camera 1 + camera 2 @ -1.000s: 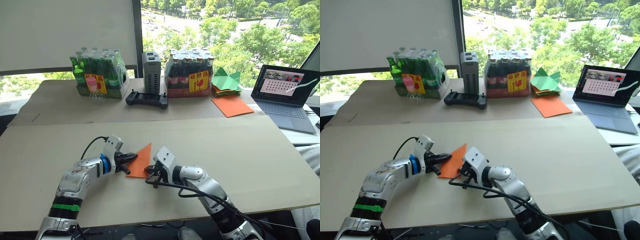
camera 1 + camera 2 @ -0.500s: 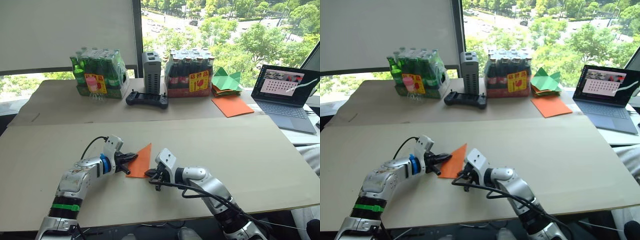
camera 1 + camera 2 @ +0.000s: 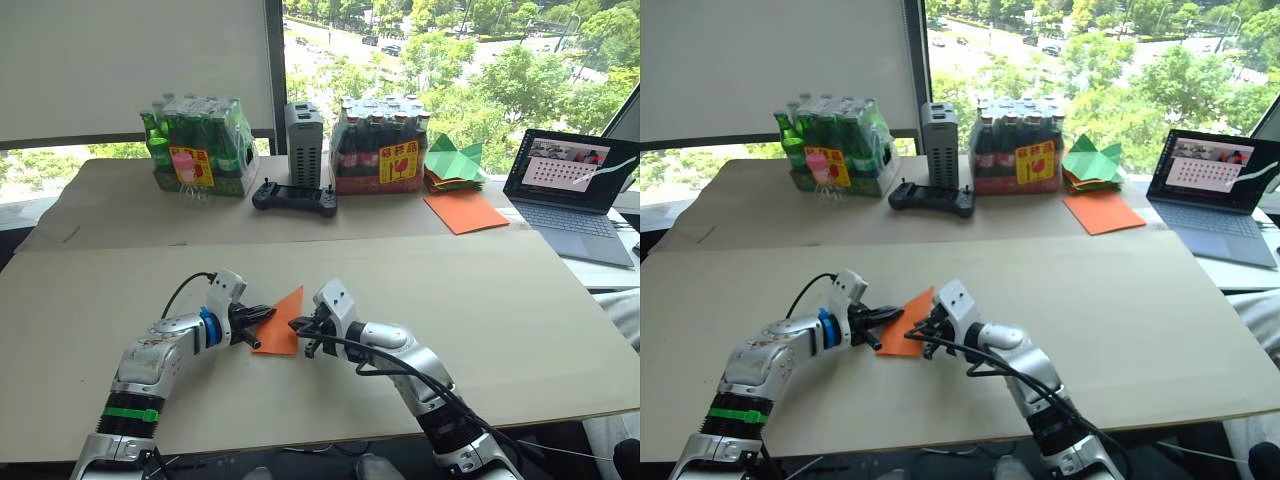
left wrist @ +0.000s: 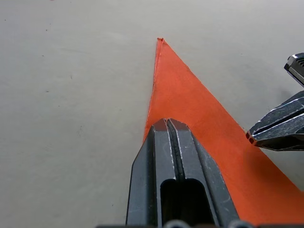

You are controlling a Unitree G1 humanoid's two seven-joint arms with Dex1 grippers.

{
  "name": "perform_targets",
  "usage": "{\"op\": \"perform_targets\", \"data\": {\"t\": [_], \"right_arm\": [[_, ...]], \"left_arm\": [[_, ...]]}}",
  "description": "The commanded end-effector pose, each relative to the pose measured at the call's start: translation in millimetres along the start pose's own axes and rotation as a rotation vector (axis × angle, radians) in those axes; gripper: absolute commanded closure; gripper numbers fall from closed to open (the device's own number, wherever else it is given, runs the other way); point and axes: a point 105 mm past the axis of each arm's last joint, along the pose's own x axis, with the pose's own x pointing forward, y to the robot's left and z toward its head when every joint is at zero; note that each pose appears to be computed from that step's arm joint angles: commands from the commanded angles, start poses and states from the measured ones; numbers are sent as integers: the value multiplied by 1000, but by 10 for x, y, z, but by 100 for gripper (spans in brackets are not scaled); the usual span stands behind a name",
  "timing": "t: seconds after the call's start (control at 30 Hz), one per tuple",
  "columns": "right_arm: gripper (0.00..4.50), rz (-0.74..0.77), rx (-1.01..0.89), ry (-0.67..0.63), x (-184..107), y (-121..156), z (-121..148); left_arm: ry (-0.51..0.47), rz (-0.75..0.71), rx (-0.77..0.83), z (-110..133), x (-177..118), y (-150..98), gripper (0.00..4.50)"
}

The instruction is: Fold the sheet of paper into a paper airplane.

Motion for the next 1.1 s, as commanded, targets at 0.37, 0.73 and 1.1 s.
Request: {"op": "perform_targets", "data": {"t": [0.37,0.73,1.1], "right_arm": [[448,26,-48,19,99,120,-75],[448,-11,-60,34,173,56,-109],[448,-19,-112,89,223,59,-200]], "left_arm": [[0,28,-15,4,-50,41,450],[-19,44,-40,62,-110,100,450],[-100,-12,-53,310,-18,-59,450]]}}
